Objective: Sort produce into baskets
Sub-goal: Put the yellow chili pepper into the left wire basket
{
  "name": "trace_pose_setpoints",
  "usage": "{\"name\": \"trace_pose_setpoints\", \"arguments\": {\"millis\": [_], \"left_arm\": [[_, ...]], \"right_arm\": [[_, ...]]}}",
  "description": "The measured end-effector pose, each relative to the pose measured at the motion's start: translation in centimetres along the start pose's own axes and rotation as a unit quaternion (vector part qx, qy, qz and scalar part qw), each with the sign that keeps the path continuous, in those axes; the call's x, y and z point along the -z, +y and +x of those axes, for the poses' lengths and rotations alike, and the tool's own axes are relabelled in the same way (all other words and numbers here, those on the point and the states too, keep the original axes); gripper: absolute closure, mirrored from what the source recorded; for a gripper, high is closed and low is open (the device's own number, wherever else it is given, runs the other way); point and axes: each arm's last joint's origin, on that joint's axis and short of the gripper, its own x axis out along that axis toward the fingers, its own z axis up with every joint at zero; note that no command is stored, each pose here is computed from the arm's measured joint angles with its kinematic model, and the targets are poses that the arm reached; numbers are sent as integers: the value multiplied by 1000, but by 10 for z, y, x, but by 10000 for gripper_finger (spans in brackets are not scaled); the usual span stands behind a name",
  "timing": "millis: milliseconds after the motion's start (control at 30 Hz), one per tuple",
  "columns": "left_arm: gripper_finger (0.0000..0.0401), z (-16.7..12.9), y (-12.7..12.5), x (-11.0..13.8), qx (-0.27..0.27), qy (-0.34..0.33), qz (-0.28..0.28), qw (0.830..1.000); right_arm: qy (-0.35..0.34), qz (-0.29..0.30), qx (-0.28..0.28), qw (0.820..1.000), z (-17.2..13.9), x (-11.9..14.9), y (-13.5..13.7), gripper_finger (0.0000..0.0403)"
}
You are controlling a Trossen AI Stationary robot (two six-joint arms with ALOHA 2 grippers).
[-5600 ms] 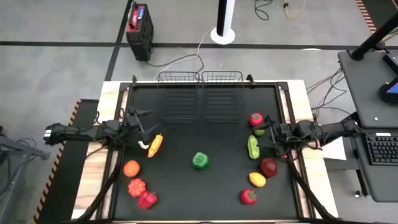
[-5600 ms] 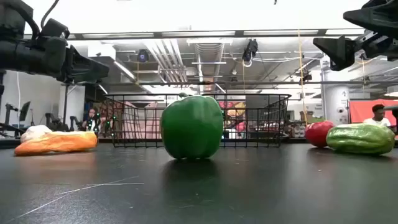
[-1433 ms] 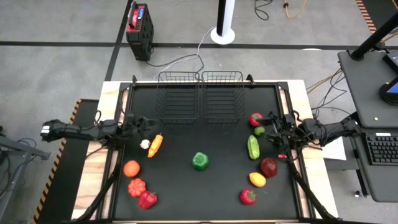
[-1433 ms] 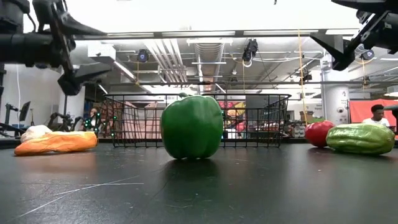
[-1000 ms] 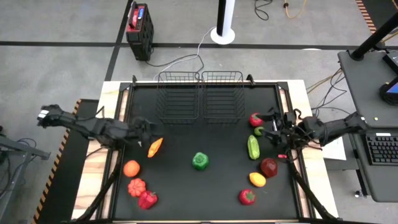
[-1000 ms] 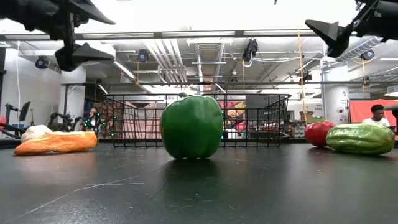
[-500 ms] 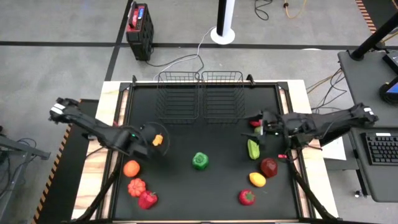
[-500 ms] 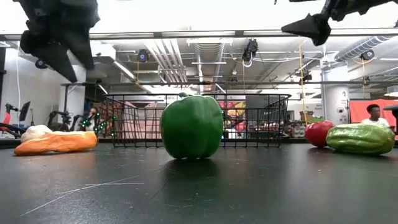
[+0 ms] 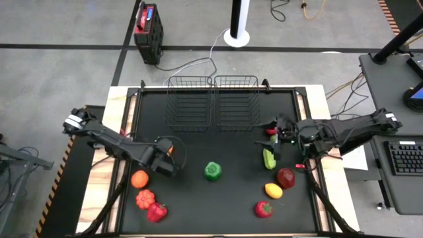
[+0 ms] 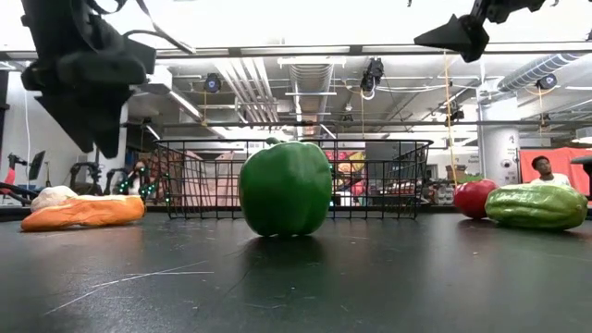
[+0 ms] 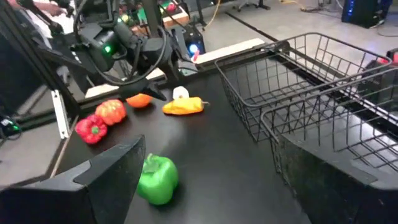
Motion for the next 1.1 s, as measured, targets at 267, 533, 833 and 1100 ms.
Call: {"name": "trace_pose_setpoints", "arguments": {"millis": [267, 533, 833, 1100], "left_arm": [[108, 19, -1, -9, 12, -4, -9, 1000], [111, 32, 5, -11, -1, -7, -12, 1000], [111, 53, 6, -3, 18, -13, -25, 999], [111, 64, 9, 0, 22, -23, -35, 999]], "right_arm": [[4, -11, 6, 1000, 2, 1, 0, 44], [4, -14, 10, 1000, 3, 2, 0, 44], [5, -15, 11, 1000, 3, 2, 0, 44], [5, -15, 11, 1000, 3, 2, 0, 44]]}}
